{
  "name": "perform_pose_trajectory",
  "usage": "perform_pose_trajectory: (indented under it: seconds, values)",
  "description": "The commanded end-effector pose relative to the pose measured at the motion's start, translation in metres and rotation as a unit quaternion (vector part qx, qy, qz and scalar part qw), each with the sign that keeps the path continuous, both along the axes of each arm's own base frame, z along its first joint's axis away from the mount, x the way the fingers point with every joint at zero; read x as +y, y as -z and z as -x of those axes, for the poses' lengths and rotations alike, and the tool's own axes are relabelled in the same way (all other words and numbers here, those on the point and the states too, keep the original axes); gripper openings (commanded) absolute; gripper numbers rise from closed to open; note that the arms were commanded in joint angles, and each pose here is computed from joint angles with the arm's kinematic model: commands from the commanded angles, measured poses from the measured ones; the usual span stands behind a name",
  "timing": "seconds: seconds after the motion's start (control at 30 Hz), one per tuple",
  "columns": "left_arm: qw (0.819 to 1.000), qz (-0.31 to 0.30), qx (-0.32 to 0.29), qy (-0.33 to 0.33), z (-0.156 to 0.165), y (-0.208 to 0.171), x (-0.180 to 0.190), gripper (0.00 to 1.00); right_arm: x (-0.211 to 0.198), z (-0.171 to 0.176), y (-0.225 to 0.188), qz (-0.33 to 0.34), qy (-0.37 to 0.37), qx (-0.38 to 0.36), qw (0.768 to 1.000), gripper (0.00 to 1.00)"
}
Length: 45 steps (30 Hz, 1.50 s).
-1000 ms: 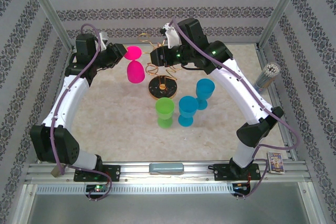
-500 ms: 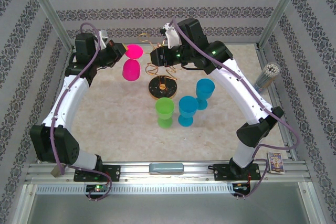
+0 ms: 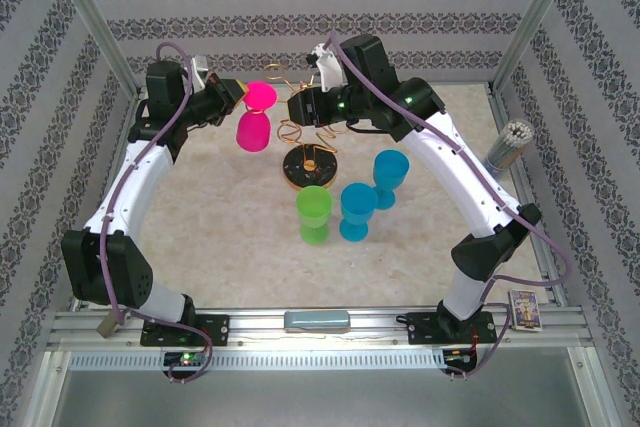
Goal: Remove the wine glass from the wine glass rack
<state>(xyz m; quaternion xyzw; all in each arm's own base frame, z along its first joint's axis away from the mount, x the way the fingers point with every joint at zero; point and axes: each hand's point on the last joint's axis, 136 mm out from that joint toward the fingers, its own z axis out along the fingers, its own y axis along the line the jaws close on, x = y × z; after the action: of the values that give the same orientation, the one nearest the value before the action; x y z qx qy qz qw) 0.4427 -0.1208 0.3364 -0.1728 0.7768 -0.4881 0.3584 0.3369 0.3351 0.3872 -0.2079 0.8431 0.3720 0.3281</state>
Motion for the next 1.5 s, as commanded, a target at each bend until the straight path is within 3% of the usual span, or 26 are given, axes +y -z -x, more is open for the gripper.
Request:
perform_pose_trajectory:
  seconds: [0.0, 1.47]
  values:
    - [1.000, 0.010, -0.018, 0.002, 0.000, -0.008, 0.003, 0.00, -0.008, 0.005, -0.014, -0.017, 0.004, -0.007, 1.000, 0.37]
    - [0.997, 0.032, -0.057, 0.043, 0.010, -0.045, -0.008, 0.00, -0.008, 0.006, -0.018, -0.024, 0.006, -0.007, 1.000, 0.37]
